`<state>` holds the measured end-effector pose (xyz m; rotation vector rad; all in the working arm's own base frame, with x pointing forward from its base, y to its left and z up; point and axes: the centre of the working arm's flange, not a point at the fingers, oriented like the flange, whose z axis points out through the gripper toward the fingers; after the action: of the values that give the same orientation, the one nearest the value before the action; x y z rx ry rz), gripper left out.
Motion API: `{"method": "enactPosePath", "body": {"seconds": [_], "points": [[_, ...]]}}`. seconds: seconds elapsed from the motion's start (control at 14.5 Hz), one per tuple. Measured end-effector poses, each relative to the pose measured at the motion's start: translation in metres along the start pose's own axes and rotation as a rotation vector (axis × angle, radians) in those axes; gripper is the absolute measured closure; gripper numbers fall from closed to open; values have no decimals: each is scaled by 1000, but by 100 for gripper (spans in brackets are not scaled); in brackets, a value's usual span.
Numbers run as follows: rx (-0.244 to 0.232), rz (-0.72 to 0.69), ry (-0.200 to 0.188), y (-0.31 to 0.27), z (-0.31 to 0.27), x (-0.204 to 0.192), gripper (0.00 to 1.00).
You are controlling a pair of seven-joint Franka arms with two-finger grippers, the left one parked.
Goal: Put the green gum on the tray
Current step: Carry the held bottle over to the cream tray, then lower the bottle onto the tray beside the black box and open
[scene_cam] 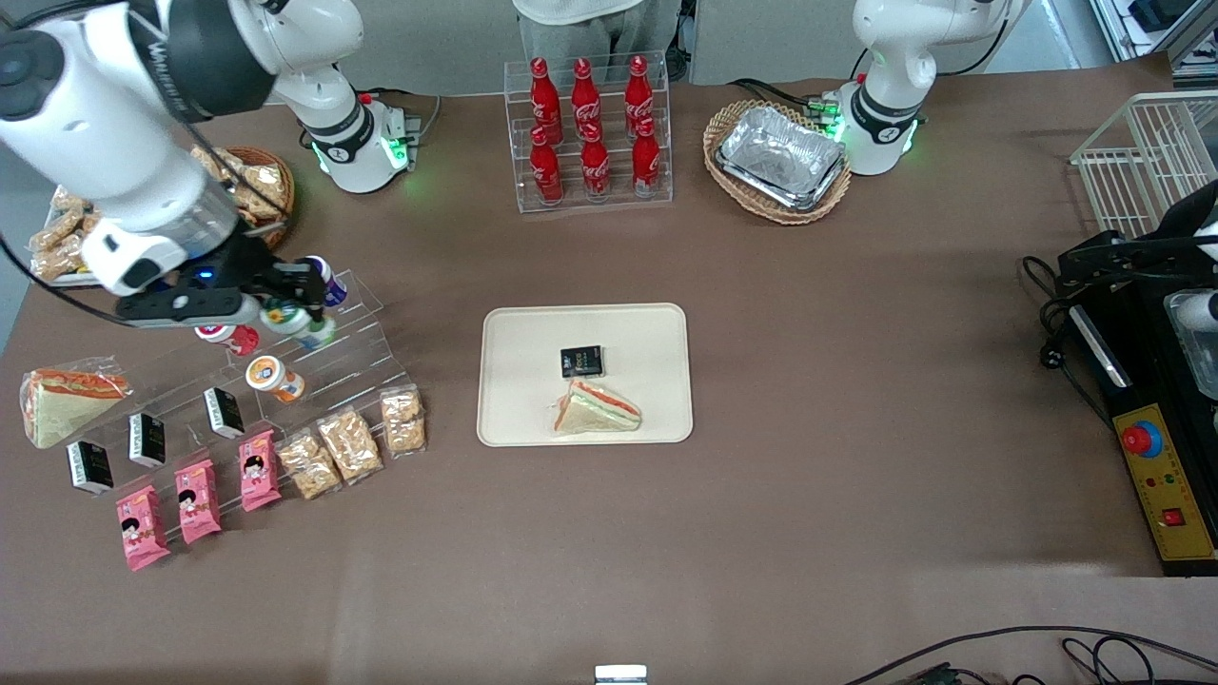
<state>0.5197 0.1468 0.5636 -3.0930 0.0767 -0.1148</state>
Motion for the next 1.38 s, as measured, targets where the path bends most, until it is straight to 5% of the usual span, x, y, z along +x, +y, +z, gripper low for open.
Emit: {"method": "enactPosePath", "body": {"seconds": [0.62,1.38], "points": [[19,244,-26,-162,64,-33,41],[-22,310,-25,-177,248,-95,41]]}}
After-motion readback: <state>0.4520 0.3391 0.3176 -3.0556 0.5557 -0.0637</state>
